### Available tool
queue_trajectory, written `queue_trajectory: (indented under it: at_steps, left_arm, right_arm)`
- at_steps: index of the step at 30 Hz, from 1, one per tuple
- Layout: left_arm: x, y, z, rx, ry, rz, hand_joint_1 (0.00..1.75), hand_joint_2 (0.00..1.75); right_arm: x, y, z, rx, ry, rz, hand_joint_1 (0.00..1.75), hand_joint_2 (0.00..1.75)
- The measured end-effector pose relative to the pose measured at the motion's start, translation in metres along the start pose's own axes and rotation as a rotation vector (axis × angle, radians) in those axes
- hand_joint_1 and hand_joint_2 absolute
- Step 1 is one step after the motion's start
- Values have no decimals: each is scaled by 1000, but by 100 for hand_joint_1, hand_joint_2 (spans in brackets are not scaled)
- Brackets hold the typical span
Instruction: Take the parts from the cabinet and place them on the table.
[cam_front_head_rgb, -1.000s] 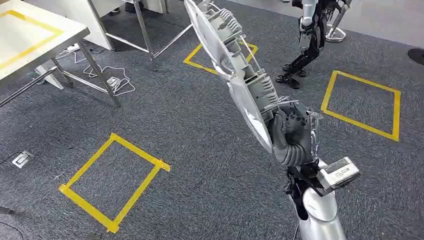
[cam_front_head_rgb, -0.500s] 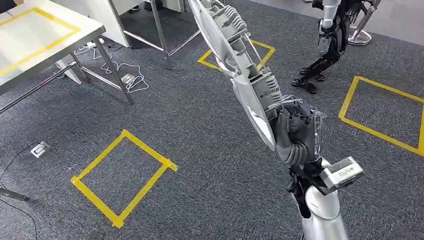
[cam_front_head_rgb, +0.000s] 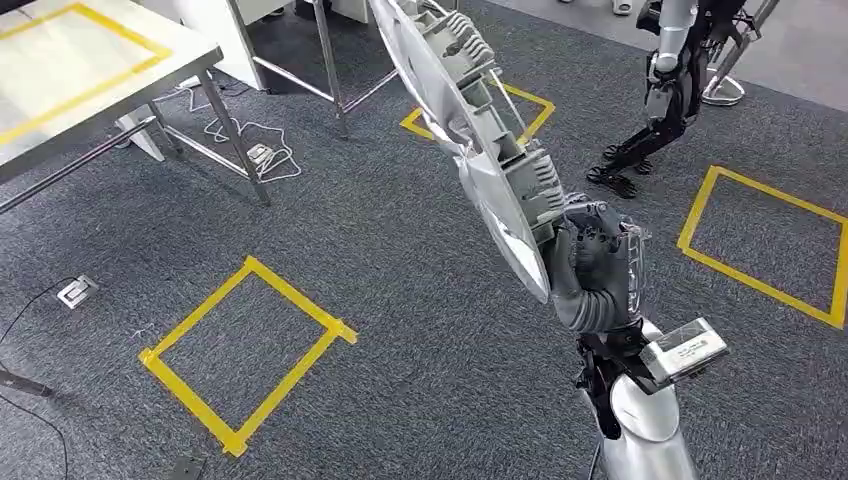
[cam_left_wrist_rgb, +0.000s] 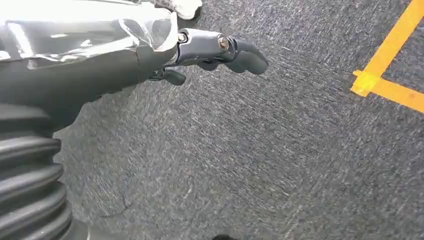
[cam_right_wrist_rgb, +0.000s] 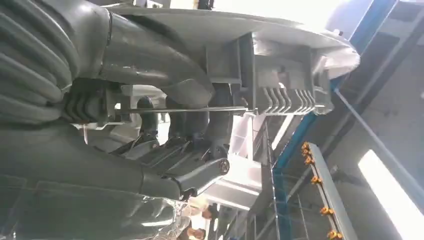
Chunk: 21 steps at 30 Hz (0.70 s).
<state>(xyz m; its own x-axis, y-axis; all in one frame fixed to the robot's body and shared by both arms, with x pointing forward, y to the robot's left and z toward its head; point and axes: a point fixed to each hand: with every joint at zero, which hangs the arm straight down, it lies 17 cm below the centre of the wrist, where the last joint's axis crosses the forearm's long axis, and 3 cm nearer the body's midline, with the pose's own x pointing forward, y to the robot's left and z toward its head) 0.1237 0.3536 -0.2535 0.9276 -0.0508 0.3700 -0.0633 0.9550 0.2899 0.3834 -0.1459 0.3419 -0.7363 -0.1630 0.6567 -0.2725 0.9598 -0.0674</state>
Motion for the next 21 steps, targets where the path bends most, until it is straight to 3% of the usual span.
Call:
queue_trajectory:
  at_steps: [21]
  left_arm:
    - [-4, -4, 2, -6, 8, 23, 0, 175]
  right_arm:
    - [1, 13, -4, 39, -3, -37, 175, 175]
